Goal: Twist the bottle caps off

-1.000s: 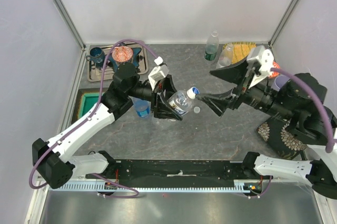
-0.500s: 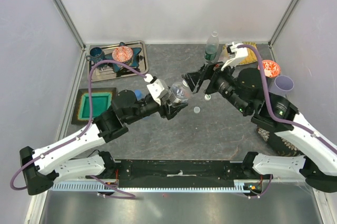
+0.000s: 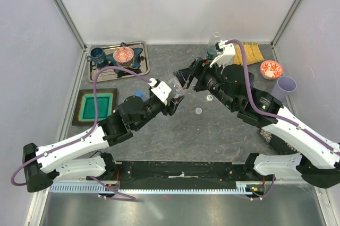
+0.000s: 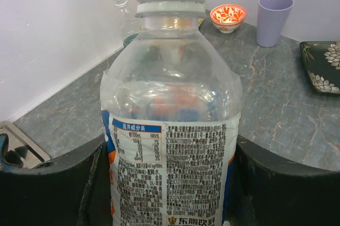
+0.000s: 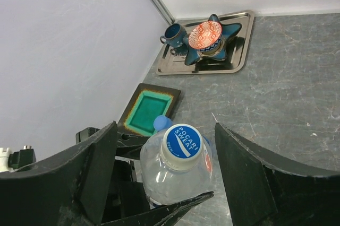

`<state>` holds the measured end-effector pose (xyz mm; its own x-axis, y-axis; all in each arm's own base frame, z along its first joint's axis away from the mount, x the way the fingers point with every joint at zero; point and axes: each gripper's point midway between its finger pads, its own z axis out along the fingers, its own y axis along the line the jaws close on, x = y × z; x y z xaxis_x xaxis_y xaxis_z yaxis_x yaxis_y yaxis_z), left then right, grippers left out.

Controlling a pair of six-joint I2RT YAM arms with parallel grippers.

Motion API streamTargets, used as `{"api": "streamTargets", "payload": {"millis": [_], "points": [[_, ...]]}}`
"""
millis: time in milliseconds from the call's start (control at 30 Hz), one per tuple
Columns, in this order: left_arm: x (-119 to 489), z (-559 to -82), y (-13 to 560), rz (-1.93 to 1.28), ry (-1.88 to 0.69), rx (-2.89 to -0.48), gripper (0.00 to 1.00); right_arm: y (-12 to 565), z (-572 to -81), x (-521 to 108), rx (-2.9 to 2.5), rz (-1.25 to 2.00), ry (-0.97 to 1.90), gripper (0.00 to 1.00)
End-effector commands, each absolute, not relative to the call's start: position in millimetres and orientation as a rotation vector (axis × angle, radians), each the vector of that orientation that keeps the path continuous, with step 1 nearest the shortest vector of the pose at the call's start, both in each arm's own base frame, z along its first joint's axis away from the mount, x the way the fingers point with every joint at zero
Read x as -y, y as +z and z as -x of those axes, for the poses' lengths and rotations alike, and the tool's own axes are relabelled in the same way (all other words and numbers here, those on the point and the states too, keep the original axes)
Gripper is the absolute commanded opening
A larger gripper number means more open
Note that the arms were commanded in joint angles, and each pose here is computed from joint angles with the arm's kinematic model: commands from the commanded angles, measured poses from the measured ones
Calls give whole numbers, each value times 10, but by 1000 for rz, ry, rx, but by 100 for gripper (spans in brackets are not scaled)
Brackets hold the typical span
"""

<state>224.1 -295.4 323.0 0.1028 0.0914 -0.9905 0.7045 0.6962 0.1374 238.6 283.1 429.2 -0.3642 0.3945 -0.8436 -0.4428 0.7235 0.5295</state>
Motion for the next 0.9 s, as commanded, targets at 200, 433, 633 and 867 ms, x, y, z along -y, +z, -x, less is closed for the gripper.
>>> {"api": "streamTargets", "payload": {"millis": [200, 433, 633, 867], "points": [[2853, -2254, 3509, -651, -484, -1331, 47, 4255, -2471, -2879, -1728, 16, 854, 73], [2852, -2246, 3500, -651, -487, -1331, 47, 4211, -2469, -2893, -1734, 26, 852, 61], [2861, -2241, 3495, -653, -490, -1332, 47, 4165, -2468, -2869, -1735, 19, 845, 50], [2880, -2222, 3486, -664, -505, -1329, 47, 4163, -2444, -2835, -1724, 43, 840, 0]]}}
